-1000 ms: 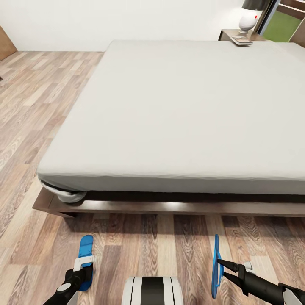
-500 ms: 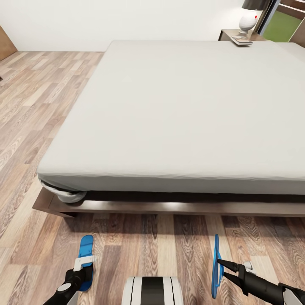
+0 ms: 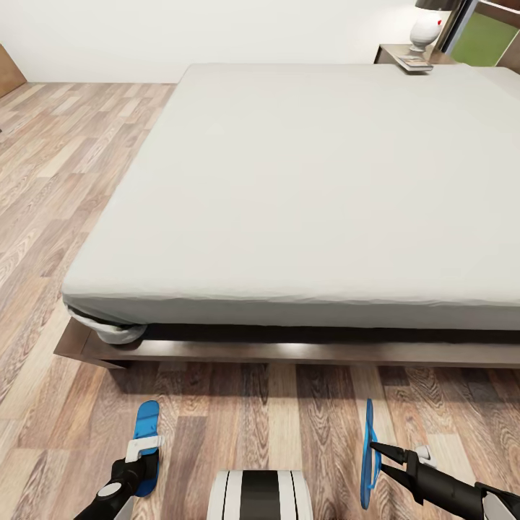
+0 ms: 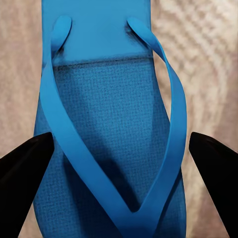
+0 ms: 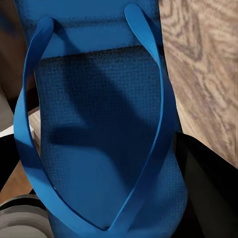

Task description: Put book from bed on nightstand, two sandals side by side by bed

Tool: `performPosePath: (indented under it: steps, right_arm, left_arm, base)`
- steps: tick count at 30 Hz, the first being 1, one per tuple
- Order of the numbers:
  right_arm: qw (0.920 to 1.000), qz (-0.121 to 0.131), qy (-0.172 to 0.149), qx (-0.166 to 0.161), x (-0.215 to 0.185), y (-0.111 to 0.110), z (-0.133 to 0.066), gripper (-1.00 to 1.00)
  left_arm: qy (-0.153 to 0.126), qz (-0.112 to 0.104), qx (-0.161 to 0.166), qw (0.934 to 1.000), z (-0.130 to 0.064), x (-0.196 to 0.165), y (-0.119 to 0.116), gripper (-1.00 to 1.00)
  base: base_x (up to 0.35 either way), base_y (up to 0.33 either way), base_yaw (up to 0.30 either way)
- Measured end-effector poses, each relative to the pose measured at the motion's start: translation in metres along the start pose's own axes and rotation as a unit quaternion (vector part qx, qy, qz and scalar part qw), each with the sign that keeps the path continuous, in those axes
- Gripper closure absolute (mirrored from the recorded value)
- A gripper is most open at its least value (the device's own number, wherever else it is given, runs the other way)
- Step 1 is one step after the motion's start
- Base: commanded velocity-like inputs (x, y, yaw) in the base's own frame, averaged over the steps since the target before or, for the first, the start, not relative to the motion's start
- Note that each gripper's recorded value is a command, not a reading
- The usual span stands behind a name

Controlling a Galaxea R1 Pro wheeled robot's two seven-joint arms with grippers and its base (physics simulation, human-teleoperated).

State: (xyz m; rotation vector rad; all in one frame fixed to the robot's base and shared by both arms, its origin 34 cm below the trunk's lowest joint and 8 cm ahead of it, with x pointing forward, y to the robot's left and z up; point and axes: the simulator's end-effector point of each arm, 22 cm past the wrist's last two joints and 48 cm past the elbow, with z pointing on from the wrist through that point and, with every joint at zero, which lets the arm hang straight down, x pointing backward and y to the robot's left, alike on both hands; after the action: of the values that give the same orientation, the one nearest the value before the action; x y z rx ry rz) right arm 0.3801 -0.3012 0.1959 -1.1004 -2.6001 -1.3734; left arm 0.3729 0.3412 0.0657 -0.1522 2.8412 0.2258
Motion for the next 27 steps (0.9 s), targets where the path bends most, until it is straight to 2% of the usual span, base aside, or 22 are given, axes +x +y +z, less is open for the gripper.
performPosePath:
  steps: [10, 14, 24, 27]
  right_arm:
    - [1.0, 0.0, 0.0, 0.0, 0.0, 0.0, 0.0, 1.0]
    - [0.9996, -0.009, 0.016, 0.021, 0.016, -0.016, 0.001, 1.0]
    - [0.9983, -0.024, 0.015, 0.051, 0.023, -0.041, -0.005, 1.0]
    - [0.9981, -0.031, 0.01, 0.052, 0.021, -0.042, -0.005, 1.0]
  left_arm:
    - [0.0, 0.0, 0.0, 1.0, 0.0, 0.0, 0.0, 1.0]
    - [-0.001, -0.005, 0.007, 1.0, -0.004, 0.01, -0.01, 1.0]
    - [0.004, -0.004, 0.007, 1.0, -0.004, 0.012, -0.01, 1.0]
    - [0.004, -0.004, 0.007, 1.0, -0.004, 0.012, -0.01, 1.0]
  base:
    - [0.0, 0.0, 0.0]
    - [0.0, 0.0, 0.0]
    - [0.0, 0.0, 0.0]
    - [0.0, 0.0, 0.0]
